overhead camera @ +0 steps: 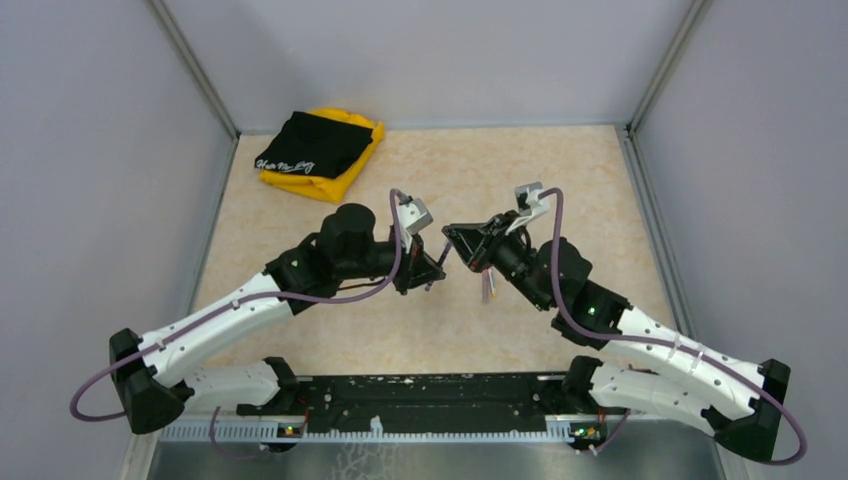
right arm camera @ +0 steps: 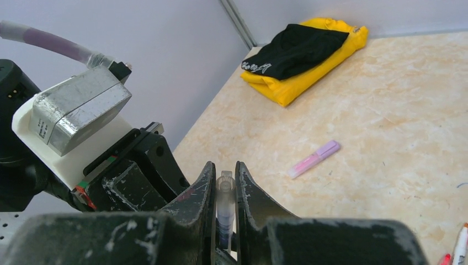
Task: Insert the pens into the pen caps
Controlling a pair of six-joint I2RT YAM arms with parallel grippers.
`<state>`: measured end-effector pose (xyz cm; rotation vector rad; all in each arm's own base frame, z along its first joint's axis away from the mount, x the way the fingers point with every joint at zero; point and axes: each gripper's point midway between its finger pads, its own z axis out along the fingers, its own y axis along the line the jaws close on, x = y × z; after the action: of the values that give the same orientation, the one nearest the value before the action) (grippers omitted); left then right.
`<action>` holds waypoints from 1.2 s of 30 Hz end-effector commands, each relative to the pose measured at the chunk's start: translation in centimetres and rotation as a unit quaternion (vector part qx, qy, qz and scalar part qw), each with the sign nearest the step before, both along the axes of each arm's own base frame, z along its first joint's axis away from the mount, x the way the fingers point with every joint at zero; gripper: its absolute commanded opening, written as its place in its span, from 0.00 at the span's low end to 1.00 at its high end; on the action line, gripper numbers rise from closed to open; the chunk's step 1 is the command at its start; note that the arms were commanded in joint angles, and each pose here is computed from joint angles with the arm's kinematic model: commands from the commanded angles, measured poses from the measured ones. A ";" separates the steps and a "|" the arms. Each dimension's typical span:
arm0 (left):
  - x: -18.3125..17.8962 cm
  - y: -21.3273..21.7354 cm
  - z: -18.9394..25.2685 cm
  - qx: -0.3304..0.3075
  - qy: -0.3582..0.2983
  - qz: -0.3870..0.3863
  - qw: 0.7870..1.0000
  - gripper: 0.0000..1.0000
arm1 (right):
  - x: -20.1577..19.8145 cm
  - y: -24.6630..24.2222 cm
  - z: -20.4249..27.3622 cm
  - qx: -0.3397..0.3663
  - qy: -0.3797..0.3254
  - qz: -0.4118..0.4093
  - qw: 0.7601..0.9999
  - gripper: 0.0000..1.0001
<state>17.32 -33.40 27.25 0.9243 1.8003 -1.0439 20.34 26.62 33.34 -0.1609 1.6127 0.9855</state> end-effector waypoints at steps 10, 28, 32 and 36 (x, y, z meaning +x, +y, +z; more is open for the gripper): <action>2.8 -1.1 13.9 -0.178 -0.146 0.037 0.972 0.00 | -8.4 0.9 -17.3 -0.247 0.107 0.118 0.956 0.00; 2.8 -0.6 14.6 -0.188 -0.154 0.047 0.969 0.00 | -10.5 0.7 -23.5 -0.308 0.116 0.105 0.938 0.00; 2.9 -0.5 14.8 -0.189 -0.158 0.051 0.968 0.00 | -11.8 1.7 -23.5 -0.232 0.151 0.127 0.953 0.00; 3.0 -0.6 14.9 -0.192 -0.160 0.051 0.967 0.00 | -12.6 1.4 -24.4 -0.192 0.185 0.134 0.955 0.00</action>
<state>14.18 -30.22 20.21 1.0763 2.1200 -0.9262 17.19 27.97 24.67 0.0589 1.6723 0.9692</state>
